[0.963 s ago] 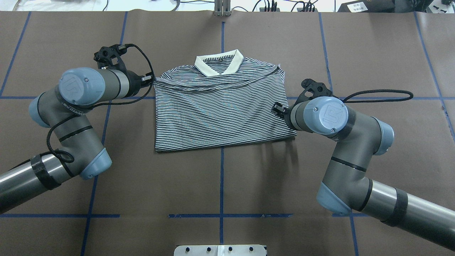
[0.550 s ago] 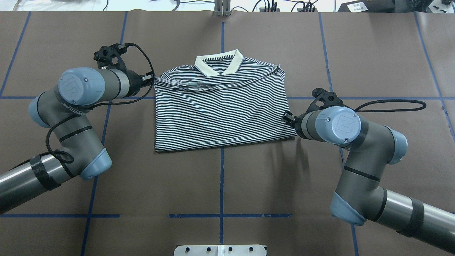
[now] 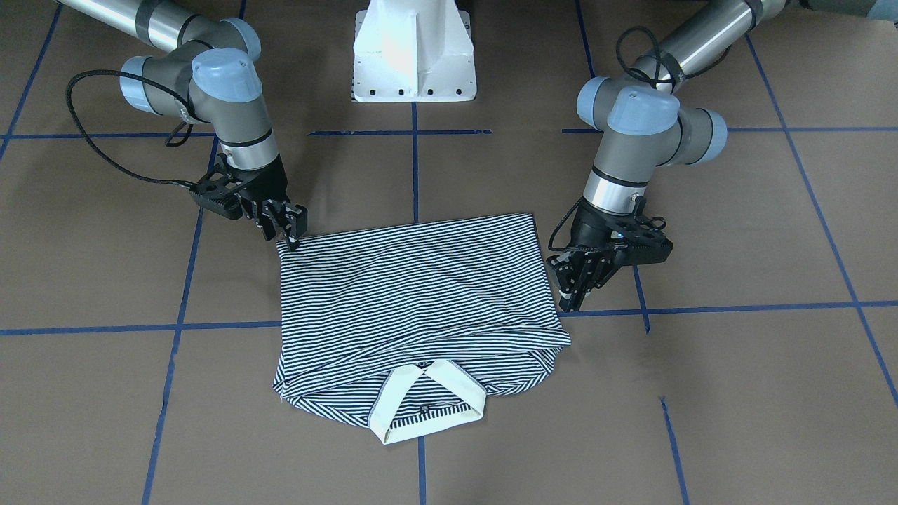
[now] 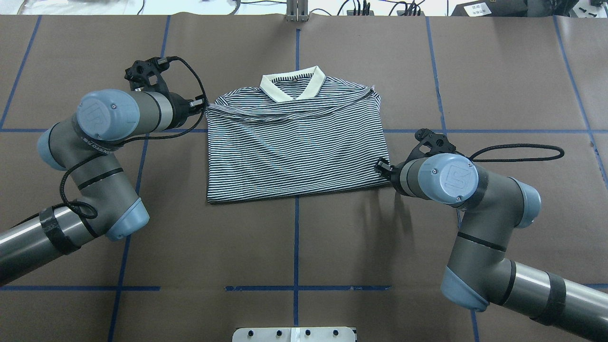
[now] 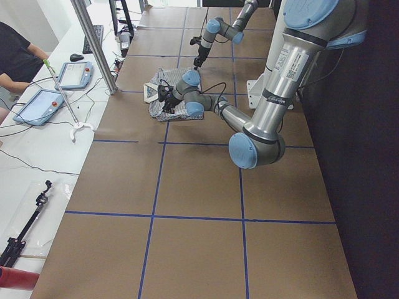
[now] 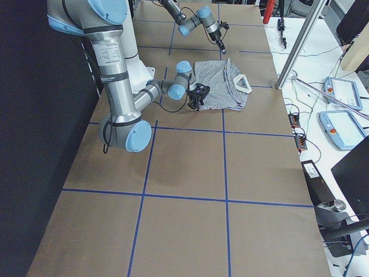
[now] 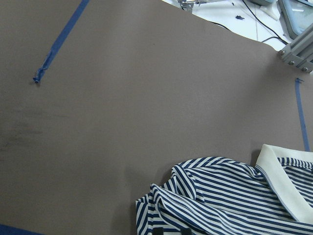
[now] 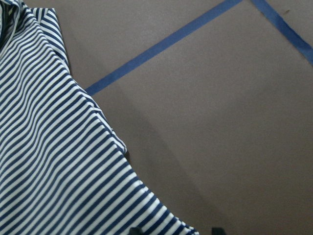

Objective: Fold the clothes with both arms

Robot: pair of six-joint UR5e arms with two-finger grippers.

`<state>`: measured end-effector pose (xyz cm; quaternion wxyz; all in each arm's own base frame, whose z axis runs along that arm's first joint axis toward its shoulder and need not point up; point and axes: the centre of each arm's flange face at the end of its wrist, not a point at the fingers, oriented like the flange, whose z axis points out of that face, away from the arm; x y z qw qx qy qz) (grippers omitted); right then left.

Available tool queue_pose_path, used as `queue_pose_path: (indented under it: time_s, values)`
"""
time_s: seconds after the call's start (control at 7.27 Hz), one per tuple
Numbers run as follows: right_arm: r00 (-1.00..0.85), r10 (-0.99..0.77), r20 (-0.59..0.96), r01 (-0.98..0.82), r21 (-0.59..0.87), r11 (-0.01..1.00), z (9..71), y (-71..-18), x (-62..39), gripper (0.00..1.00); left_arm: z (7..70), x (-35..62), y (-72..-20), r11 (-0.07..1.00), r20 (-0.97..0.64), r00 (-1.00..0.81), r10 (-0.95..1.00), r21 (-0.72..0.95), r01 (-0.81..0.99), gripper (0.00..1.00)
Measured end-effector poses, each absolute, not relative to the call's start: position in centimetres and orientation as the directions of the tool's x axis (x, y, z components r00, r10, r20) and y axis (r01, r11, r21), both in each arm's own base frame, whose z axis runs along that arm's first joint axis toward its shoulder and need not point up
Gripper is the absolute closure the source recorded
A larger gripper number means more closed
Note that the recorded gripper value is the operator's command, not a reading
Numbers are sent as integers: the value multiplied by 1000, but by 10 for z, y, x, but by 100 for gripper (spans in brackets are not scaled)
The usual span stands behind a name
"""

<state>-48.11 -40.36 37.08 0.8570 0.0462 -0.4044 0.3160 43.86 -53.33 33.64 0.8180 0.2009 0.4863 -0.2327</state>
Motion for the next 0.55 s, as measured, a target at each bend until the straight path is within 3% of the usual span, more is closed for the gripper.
queue_pose_path:
  time_s: [0.14, 0.55]
  values:
    - [477, 504, 721, -576, -177, 798, 373, -402, -484, 100, 337, 438, -533, 810, -888, 420, -186, 103, 577, 76]
    - [473, 502, 724, -577, -176, 798, 372, -402, -480, 100, 338, 436, -533, 809, -887, 422, -189, 104, 579, 76]
